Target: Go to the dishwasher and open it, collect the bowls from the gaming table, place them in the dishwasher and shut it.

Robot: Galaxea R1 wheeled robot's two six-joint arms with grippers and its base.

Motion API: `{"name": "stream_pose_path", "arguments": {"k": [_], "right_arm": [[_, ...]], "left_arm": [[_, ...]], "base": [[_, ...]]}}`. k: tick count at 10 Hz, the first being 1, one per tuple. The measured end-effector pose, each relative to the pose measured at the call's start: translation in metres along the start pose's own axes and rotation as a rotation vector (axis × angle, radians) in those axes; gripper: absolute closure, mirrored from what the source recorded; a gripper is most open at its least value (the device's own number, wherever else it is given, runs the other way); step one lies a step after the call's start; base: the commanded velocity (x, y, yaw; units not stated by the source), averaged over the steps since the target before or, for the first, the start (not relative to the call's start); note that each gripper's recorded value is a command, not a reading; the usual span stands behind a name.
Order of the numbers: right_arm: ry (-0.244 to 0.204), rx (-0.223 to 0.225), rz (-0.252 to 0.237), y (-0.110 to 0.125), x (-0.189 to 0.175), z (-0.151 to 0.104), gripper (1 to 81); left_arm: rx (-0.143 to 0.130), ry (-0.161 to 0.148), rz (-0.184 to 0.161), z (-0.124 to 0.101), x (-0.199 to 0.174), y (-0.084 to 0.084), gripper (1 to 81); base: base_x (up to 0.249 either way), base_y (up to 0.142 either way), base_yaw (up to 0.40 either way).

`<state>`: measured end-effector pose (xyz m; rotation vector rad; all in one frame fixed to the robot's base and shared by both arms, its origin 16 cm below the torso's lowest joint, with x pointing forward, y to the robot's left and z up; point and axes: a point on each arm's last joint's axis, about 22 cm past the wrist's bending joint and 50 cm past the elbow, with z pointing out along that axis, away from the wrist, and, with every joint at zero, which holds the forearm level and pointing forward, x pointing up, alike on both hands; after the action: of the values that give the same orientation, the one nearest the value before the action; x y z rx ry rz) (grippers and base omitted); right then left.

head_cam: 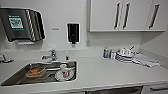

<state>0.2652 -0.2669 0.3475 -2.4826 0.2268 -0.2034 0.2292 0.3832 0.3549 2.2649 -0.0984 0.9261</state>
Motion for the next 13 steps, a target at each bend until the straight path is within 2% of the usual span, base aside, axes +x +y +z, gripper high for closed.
{"name": "stream_pose_path", "arguments": {"k": [1, 2, 5, 6, 7, 9, 11, 13], "right_arm": [[0.000, 0.001, 0.001, -0.001, 0.000, 0.001, 1.0], [0.000, -0.002, 0.001, 0.001, 0.000, 0.000, 1.0], [0.002, -0.009, 0.000, 0.004, 0.001, 0.001, 1.0], [0.002, -0.005, 0.000, 0.002, 0.001, 0.005, 1.0], [0.001, -0.002, 0.000, 0.000, 0.000, 0.007, 1.0], [0.002, -0.009, 0.001, 0.003, 0.001, 0.006, 1.0], [0.002, -0.009, 0.001, 0.003, 0.001, 0.006, 1.0], [0.002, -0.008, 0.000, 0.003, 0.001, 0.006, 1.0]], "left_arm": [[-0.046, 0.030, -0.018, 0.011, 0.006, 0.016, 1.0], [-0.078, 0.045, -0.046, 0.016, 0.007, 0.028, 1.0], [-0.162, 0.084, -0.107, 0.019, 0.020, 0.062, 1.0], [-0.182, 0.093, -0.117, 0.015, 0.029, 0.068, 1.0], [-0.186, 0.099, -0.109, 0.005, 0.043, 0.066, 1.0], [-0.175, 0.098, -0.065, -0.019, 0.068, 0.056, 1.0], [-0.192, 0.085, -0.052, -0.027, 0.075, 0.067, 1.0], [-0.206, 0.028, 0.040, -0.048, 0.082, 0.059, 1.0]], "base": [[0.000, 0.000, 0.000], [0.000, 0.000, 0.000], [0.000, 0.000, 0.000], [0.000, 0.000, 0.000], [0.000, 0.000, 0.000], [0.000, 0.000, 0.000], [0.000, 0.000, 0.000], [0.000, 0.000, 0.000]]}}
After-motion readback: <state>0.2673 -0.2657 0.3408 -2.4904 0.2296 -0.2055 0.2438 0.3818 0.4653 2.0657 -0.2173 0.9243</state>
